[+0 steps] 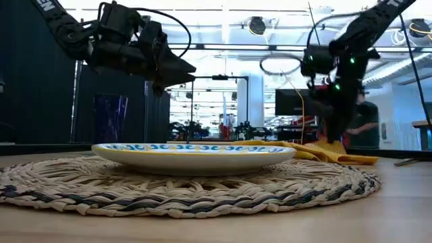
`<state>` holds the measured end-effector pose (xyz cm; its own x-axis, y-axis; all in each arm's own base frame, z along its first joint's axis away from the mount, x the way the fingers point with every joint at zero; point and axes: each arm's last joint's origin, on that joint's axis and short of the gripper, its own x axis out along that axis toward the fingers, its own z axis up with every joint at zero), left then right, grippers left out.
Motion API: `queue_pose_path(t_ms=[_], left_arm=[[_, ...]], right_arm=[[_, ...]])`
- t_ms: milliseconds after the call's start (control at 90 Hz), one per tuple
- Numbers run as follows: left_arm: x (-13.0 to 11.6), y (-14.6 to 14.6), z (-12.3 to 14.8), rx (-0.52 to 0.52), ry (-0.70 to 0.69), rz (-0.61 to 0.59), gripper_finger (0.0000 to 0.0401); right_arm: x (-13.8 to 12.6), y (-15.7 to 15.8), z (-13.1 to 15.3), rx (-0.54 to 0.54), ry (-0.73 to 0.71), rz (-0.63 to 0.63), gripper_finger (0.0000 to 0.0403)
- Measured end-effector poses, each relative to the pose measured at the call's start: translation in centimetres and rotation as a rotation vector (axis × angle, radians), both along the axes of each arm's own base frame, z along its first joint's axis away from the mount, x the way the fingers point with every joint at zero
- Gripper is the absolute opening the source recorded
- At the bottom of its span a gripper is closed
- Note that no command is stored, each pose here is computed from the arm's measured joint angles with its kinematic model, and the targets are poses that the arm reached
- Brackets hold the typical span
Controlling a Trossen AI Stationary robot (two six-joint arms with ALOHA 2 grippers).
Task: Set table place
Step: Fold the yellow table napkin
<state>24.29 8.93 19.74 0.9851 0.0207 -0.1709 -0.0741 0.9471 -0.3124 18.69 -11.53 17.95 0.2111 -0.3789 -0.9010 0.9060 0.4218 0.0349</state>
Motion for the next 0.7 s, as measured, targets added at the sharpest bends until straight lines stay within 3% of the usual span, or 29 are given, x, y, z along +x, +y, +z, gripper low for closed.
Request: queue_pose_path(t_ms=[333, 522, 700], left_arm=[[0.4, -1.1, 0.0, -0.025, 0.000, -0.040, 0.0121], [0.5, -1.6, 0.0, -0.025, 0.001, -0.052, 0.0121], [0.6, -1.7, 0.0, -0.020, -0.001, -0.038, 0.0121]], right_arm=[[4.6, 1.5, 6.0, -0.174, -0.292, 0.189, 0.0000], [6.6, 2.6, 8.1, -0.220, -0.488, 0.321, 0.0000], [7.5, 3.4, 9.5, -0.239, -0.578, 0.394, 0.0000]])
